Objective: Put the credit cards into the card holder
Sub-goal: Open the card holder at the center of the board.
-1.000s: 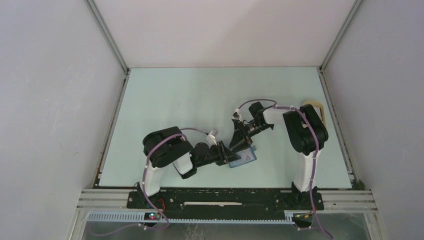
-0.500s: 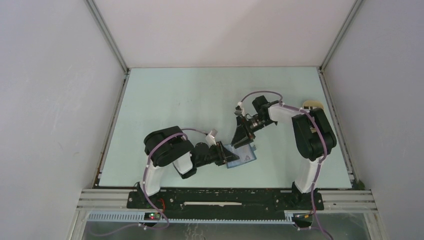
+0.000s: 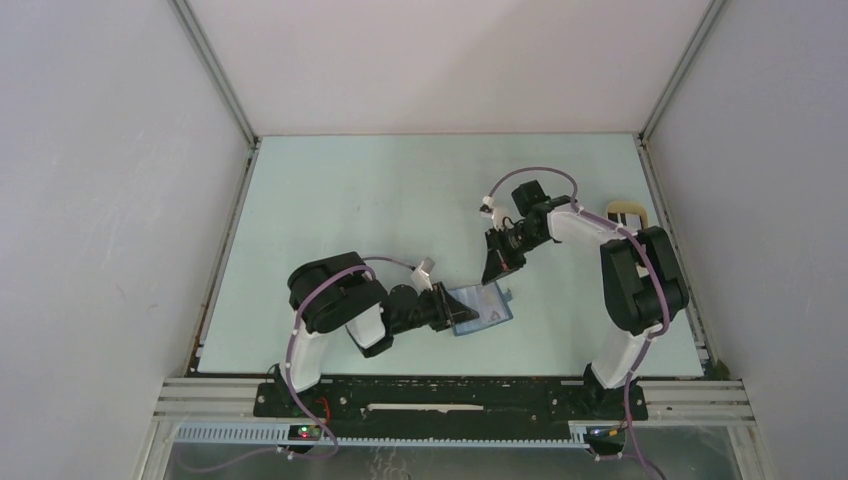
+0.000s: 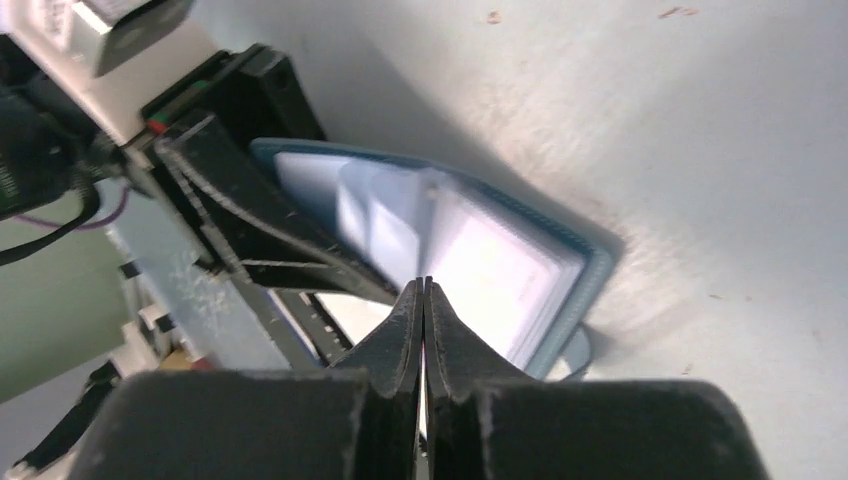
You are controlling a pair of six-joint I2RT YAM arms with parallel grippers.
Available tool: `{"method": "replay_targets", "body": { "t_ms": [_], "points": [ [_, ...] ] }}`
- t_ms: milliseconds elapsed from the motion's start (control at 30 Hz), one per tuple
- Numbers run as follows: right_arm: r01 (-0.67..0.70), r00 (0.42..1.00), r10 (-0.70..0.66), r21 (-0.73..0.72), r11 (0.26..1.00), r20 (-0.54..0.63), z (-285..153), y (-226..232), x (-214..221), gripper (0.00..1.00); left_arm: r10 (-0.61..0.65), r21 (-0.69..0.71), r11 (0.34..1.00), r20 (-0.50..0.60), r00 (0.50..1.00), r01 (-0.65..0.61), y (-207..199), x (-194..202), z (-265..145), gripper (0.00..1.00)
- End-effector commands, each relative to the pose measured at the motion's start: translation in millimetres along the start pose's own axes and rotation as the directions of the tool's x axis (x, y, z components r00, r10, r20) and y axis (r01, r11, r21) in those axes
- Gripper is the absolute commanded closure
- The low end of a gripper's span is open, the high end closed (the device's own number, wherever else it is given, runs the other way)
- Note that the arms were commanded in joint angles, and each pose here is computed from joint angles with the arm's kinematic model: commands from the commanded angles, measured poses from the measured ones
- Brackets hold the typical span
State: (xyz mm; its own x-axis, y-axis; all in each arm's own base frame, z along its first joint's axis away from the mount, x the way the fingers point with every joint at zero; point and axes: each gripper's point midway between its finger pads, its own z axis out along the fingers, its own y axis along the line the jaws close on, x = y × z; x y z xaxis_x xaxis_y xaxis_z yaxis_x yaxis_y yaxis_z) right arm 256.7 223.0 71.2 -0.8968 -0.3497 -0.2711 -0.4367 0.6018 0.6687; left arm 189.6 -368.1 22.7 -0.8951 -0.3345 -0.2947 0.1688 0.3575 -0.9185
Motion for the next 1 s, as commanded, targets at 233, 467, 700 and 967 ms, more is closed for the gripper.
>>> {"method": "replay_targets", "body": {
  "t_ms": [233, 467, 700, 967],
  "points": [
    [0.016, 0.998, -0.008, 0.145, 0.989, -0.061, 24, -32, 5, 0.97, 0.042, 0.050, 0.998, 0.022, 0.999, -0.043, -11, -8, 2, 0.68],
    [0.037, 0.993, -0.038, -0.011, 0.999, -0.114, 37, 3, 14, 0.98, 0.048, 0.067, 0.997, 0.019, 0.999, -0.049, -16, -8, 0, 0.54],
    [0.023, 0.990, -0.041, -0.129, 0.991, -0.136, 41, 27, 18, 0.98, 0.067, 0.082, 0.994, 0.019, 0.998, -0.069, -21, -8, -3, 0.36],
    [-0.039, 0.987, 0.008, -0.188, 0.981, -0.163, 47, 32, 22, 0.97, 0.061, 0.047, 0.997, 0.038, 0.997, -0.062, -16, -13, -12, 0.10]
  ]
}}
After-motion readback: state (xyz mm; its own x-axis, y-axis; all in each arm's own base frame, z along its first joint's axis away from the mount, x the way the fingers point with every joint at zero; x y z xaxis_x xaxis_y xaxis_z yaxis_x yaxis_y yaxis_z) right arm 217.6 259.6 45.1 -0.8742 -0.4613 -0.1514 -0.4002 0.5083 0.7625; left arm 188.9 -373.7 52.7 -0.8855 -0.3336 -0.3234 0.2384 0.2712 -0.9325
